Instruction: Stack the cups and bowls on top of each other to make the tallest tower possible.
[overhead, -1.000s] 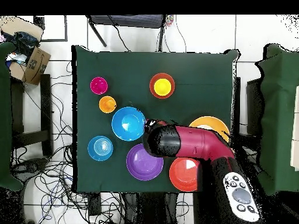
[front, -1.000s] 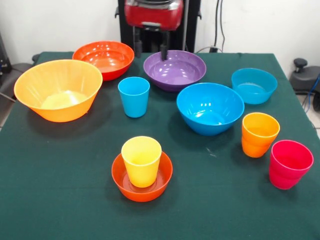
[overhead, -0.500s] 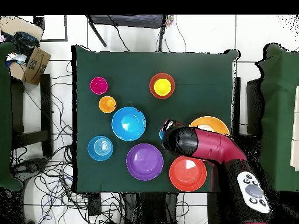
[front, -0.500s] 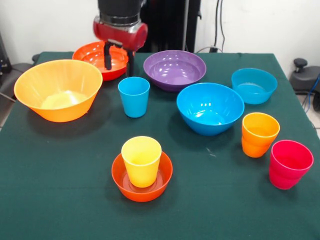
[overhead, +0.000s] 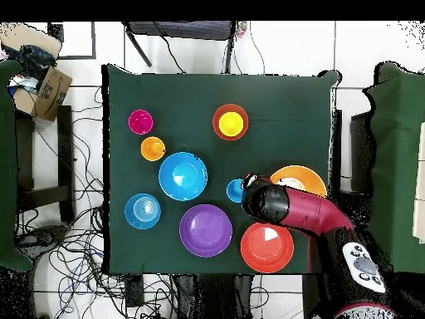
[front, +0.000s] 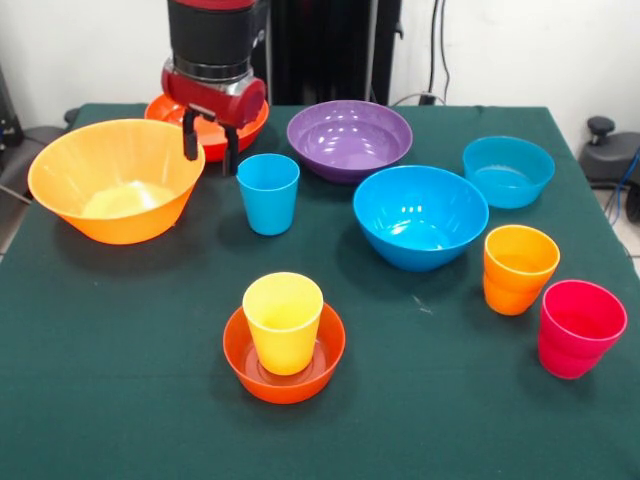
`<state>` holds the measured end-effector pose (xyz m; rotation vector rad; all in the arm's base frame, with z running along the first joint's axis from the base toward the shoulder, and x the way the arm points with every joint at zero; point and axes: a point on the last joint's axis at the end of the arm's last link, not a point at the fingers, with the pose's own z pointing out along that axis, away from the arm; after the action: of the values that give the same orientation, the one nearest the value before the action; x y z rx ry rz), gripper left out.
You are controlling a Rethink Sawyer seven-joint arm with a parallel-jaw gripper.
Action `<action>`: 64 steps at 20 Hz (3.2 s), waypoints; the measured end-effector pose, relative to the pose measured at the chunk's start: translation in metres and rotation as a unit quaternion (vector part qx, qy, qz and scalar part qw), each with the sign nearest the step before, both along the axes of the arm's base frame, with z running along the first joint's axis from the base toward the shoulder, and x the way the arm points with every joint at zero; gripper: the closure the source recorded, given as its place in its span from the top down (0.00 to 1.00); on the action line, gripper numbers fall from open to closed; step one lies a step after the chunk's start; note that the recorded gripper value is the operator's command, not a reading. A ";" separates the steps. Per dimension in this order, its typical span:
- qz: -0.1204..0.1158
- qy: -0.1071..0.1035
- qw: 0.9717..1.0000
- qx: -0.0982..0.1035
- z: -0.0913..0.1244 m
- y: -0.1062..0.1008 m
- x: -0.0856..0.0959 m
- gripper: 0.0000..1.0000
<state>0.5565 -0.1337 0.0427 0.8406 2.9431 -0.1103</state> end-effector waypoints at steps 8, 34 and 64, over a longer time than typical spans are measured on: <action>-0.014 0.007 1.000 -0.002 -0.013 -0.015 -0.012 1.00; -0.037 -0.032 0.999 -0.010 -0.029 -0.043 -0.015 1.00; -0.035 -0.049 0.998 -0.020 -0.003 -0.049 -0.002 1.00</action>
<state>0.5549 -0.1823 0.0395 0.9172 2.8119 -0.1268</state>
